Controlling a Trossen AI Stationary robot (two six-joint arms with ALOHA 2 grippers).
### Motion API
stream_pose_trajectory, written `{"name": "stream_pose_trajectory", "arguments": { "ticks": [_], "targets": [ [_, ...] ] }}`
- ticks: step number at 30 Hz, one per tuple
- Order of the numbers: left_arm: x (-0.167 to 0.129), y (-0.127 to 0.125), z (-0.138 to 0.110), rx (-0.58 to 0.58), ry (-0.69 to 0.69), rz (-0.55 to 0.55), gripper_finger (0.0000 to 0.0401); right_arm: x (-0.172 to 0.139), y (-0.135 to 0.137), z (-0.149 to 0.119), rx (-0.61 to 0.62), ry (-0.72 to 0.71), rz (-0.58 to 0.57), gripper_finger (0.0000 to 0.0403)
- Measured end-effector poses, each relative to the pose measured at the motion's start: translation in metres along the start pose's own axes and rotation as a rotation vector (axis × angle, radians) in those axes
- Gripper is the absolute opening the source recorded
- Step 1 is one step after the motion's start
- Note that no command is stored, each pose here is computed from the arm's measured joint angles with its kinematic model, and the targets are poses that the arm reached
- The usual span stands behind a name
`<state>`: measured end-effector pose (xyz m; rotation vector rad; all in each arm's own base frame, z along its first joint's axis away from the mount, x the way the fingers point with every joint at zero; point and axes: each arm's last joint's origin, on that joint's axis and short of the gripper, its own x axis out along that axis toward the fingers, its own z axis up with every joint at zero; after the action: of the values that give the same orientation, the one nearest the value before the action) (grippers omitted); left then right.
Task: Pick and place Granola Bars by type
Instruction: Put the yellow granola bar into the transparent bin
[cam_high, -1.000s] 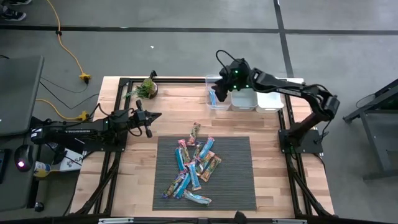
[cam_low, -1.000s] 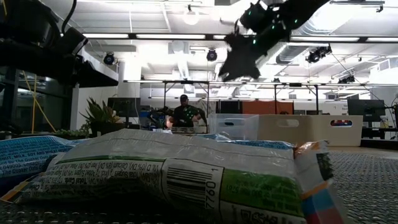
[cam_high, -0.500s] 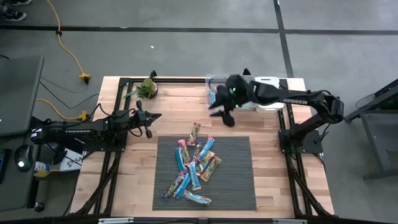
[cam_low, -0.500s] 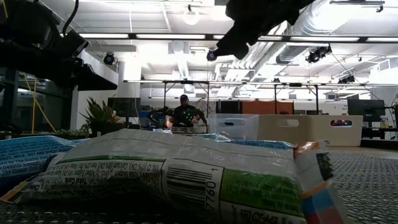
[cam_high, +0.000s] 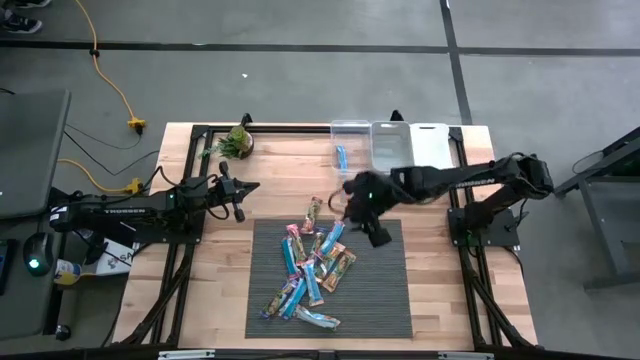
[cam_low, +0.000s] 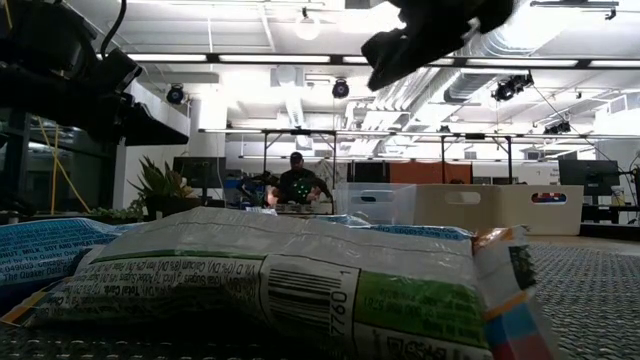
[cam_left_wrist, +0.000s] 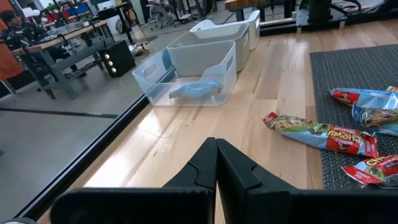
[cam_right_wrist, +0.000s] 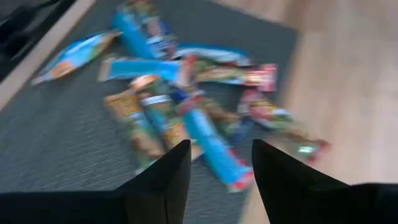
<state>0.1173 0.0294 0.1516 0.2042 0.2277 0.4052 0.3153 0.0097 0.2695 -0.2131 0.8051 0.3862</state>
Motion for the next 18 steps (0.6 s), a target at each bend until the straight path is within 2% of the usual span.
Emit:
{"name": "stream_pose_trajectory", "arguments": {
  "ticks": [6, 12, 18],
  "targets": [
    [0.000, 0.000, 0.000, 0.000, 0.001, -0.001, 0.0001, 0.039, 0.037, 0.000, -0.086, 0.111, 0.093, 0.0154],
    [0.000, 0.000, 0.000, 0.001, 0.003, -0.002, 0.0001, 0.086, 0.064, -0.013, -0.199, 0.237, 0.187, 0.0154],
    [0.000, 0.000, -0.001, 0.002, 0.007, -0.003, 0.0001, 0.109, 0.069, -0.022, -0.269, 0.310, 0.111, 0.0154]
  ]
}}
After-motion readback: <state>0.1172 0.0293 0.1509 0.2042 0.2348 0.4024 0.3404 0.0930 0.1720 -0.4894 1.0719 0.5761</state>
